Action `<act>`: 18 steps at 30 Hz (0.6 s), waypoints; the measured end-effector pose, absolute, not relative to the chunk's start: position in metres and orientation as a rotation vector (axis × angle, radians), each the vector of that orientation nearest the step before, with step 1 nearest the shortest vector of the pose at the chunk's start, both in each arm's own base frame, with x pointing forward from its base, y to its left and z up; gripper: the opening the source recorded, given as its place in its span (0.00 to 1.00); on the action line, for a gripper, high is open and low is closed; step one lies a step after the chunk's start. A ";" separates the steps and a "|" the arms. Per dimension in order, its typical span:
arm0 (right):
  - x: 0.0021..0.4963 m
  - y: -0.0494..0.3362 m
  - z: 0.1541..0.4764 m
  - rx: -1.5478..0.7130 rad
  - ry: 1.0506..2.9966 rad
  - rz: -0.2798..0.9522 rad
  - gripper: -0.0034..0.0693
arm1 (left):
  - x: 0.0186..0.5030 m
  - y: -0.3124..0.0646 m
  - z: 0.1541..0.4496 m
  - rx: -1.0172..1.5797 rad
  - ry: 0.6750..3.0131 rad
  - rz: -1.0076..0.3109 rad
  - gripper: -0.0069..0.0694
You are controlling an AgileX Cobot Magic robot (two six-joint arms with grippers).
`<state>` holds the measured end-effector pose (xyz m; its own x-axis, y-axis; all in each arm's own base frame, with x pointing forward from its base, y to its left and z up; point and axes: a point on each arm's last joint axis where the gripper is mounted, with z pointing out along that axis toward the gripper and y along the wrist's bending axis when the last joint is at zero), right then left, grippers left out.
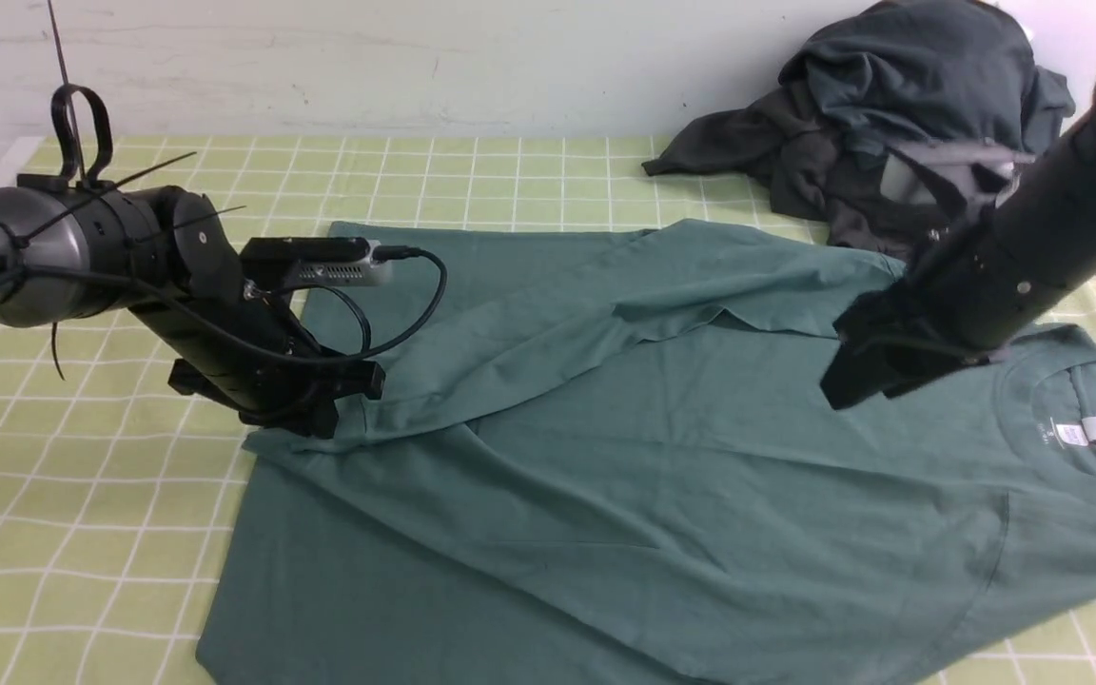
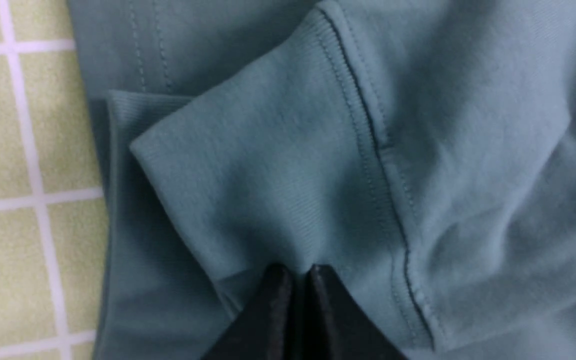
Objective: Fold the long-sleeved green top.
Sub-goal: Use the left arm to drag and drop the cuff onto the cuff closest to the left arm
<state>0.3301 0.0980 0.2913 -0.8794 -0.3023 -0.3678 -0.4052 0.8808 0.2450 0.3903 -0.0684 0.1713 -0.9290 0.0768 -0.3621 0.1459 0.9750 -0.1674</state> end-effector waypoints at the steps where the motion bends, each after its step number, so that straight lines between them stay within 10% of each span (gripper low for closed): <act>1: 0.325 0.102 0.299 -0.551 2.705 0.462 0.53 | 0.388 -0.069 0.178 0.173 2.758 -0.275 0.11; 18: 0.287 0.112 0.343 -0.687 2.591 0.428 0.53 | 0.329 -0.061 0.255 0.394 2.908 -0.219 0.10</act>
